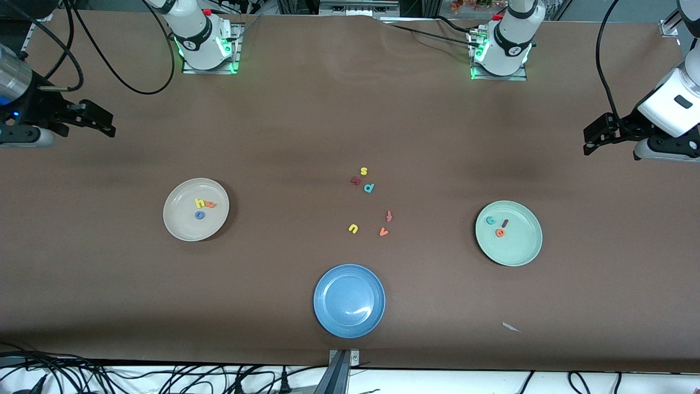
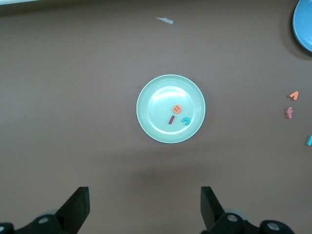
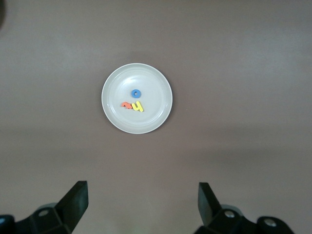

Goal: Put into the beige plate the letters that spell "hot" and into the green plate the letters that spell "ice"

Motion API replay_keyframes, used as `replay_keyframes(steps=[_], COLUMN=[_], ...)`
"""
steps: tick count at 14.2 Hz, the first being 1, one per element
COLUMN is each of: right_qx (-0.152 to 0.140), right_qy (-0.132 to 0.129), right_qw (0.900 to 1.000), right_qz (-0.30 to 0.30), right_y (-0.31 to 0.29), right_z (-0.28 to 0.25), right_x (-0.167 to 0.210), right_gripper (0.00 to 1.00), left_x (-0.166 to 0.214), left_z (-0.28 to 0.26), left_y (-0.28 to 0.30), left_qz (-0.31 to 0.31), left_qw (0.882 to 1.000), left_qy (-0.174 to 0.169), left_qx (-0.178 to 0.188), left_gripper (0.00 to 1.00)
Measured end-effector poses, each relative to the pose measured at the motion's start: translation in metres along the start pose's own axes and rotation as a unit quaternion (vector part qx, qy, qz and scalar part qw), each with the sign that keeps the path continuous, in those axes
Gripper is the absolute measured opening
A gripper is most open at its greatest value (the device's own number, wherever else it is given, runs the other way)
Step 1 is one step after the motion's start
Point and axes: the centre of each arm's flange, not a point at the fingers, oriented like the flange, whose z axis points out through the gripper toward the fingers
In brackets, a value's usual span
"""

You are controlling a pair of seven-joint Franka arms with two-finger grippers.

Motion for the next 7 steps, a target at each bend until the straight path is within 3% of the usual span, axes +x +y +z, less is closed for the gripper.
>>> replay_keyframes(steps=[7], right_qx=[-0.001], right_qy=[0.003], right_qw=[1.0], right_qz=[-0.002], right_y=[-0.0025], right_z=[-0.0023], right_x=[0.0032], right_gripper=[1.0], left_x=[-0.0001], left_z=[-0.0032], left_y=[-0.0001], left_qz=[-0.001], left_qw=[1.0], left_qy=[0.0], left_qx=[0.0], left_gripper=[1.0])
